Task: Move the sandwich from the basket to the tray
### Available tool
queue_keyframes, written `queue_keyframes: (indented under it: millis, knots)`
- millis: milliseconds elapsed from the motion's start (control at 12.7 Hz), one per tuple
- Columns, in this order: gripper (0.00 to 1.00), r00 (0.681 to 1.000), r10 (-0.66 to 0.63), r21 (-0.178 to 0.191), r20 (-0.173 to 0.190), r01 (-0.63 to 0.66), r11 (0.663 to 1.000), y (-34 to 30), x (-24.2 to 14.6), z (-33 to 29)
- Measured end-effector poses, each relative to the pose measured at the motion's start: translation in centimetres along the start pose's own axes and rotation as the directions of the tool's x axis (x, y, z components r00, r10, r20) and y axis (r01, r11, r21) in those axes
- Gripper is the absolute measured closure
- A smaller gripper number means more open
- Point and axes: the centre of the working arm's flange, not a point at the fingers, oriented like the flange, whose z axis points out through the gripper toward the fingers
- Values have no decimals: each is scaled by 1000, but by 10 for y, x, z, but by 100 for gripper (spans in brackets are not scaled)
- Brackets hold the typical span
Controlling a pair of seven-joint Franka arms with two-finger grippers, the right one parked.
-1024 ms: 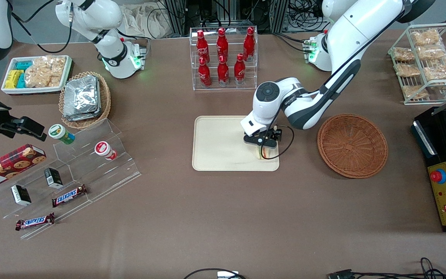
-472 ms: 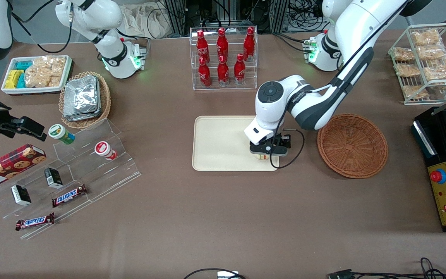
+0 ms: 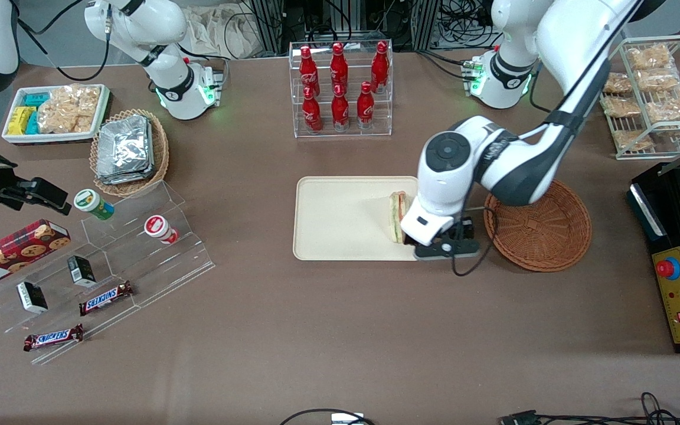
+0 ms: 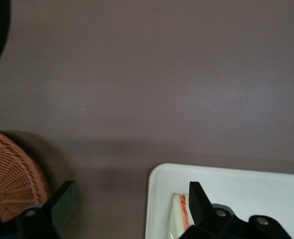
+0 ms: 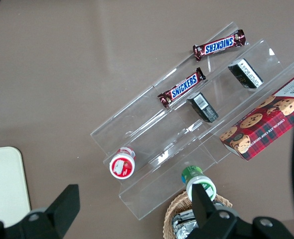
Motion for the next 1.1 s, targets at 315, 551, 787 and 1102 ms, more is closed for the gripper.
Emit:
queue_keyframes:
  millis: [315,551,787,1102]
  knots:
    - [0,996,-85,-4,15,85,996,-29,28,-19]
    - [0,993,-112,-8,35,113,994,-50,38,-27]
    - [0,994,-66,-51,90,71,996,-96,52,-48]
    - [0,989,24,-93,148,-10,996,-189,59,-98]
